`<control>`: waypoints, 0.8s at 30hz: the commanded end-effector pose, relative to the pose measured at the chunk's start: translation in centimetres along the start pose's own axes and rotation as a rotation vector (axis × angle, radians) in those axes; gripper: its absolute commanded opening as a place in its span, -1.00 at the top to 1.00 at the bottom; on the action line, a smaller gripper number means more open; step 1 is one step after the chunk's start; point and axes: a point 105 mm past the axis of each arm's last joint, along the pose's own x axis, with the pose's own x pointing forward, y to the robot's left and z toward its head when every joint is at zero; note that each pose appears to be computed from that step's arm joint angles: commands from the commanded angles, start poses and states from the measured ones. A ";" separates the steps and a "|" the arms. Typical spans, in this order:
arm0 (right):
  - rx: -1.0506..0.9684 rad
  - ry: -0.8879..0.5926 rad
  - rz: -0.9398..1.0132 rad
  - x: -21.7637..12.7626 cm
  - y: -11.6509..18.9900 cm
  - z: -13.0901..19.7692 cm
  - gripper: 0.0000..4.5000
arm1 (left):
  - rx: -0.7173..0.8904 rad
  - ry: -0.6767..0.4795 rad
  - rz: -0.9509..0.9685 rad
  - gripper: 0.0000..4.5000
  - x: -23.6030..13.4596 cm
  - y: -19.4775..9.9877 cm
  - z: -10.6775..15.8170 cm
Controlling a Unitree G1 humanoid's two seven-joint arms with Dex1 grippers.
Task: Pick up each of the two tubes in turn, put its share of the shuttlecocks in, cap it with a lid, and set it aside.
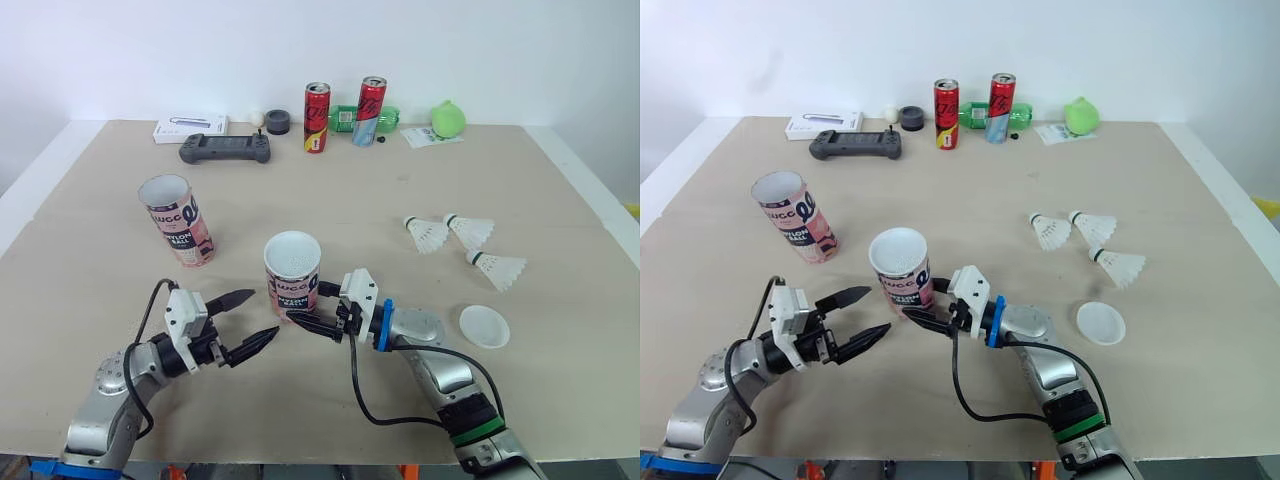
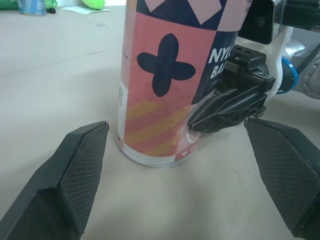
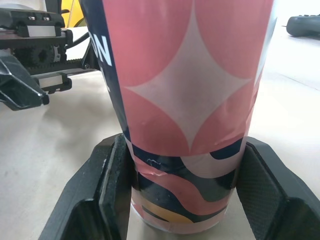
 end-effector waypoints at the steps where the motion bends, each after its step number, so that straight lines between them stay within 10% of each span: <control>1: -0.024 -0.047 -0.012 -1.4 0.4 2.1 -0.25 | 0.095 -0.046 -0.030 -1.00 0.9 0.0 2.6; 9: 0.024 -0.092 -0.470 -10.2 -2.6 5.9 -0.25 | 0.117 -0.069 -0.168 -1.00 6.9 0.1 6.5; 18: -0.016 -0.211 -1.334 -28.3 -6.8 8.5 -0.25 | 0.054 -0.130 -0.444 -1.00 15.2 -3.8 7.5; 24: 0.018 -0.143 -1.668 -37.5 -6.8 4.9 -0.25 | 0.004 -0.094 -0.607 -1.00 19.4 -8.2 5.2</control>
